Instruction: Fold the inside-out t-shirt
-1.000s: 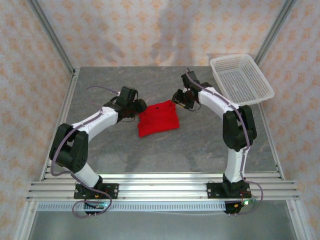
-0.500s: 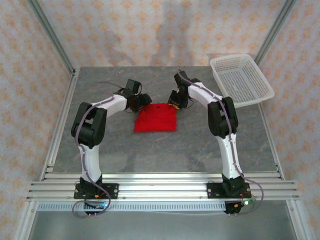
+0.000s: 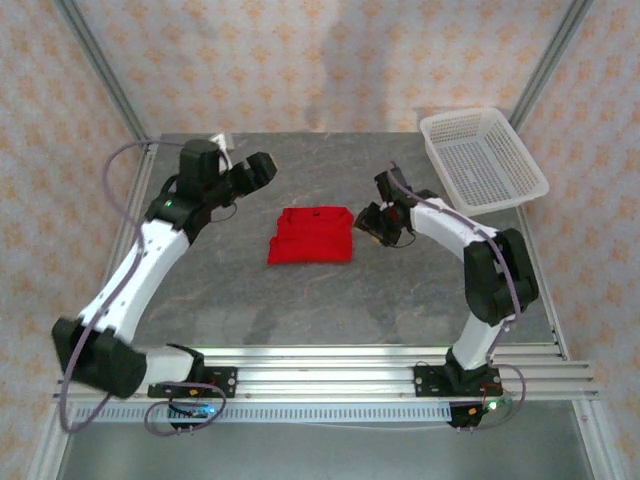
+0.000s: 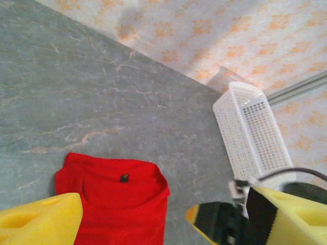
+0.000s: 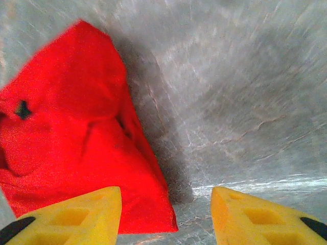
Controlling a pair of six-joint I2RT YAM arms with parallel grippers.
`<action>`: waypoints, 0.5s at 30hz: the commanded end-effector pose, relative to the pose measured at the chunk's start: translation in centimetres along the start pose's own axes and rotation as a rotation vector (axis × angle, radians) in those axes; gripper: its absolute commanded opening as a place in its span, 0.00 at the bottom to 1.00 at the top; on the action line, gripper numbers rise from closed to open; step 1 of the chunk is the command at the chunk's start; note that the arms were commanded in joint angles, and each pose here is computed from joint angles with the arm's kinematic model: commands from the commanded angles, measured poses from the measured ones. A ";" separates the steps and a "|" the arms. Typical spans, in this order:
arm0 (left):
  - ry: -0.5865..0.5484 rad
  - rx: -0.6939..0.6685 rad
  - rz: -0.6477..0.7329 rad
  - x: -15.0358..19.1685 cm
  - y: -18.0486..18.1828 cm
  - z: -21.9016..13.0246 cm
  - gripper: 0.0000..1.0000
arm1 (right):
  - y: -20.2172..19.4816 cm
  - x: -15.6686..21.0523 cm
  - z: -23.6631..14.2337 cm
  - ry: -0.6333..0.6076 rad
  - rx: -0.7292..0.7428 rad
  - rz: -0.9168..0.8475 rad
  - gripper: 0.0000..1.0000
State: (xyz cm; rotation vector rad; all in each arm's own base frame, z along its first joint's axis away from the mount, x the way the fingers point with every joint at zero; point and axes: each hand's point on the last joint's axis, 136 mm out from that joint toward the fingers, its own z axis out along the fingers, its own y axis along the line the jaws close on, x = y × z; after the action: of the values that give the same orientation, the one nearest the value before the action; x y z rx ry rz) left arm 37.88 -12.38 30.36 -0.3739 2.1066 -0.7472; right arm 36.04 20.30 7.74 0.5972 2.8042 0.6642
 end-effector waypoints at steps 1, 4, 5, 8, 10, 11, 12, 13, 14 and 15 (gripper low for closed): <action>0.115 -0.148 0.029 4.9 4.8 -0.9 0.86 | 2.8 1.6 2.1 0.040 -0.077 -0.025 0.48; 0.109 -0.144 0.013 6.4 5.6 -2.7 0.87 | 4.7 1.9 3.9 0.057 -0.097 -0.030 0.46; 0.111 -0.149 0.005 6.9 6.0 -3.2 0.87 | 5.6 1.9 4.6 0.063 -0.101 -0.026 0.45; 0.107 -0.169 -0.037 8.1 7.1 -4.3 0.89 | 8.8 2.6 7.0 0.105 -0.115 -0.027 0.42; 0.089 -0.176 -0.074 8.6 7.7 -4.8 0.88 | 11.6 3.5 8.6 0.137 -0.141 -0.036 0.40; 0.073 -0.189 -0.096 8.9 8.2 -5.2 0.89 | 13.2 4.2 9.4 0.153 -0.154 -0.048 0.40; 0.058 -0.206 -0.122 9.1 8.8 -5.4 0.90 | 14.9 4.7 9.8 0.157 -0.175 -0.063 0.39; 0.034 -0.232 -0.156 9.3 9.6 -5.8 0.91 | 16.8 5.3 10.4 0.160 -0.191 -0.086 0.39; 0.013 -0.266 -0.194 9.6 10.6 -6.1 0.93 | 18.5 5.7 11.0 0.158 -0.202 -0.110 0.39; -0.003 -0.296 -0.231 10.0 11.5 -6.4 0.95 | 20.0 6.0 11.5 0.157 -0.211 -0.123 0.39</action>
State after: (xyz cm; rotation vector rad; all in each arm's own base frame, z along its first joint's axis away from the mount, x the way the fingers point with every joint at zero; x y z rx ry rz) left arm 27.87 -8.19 21.55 -0.5901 2.2277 -0.6364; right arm 41.12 38.78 5.25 0.4029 2.8377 0.9358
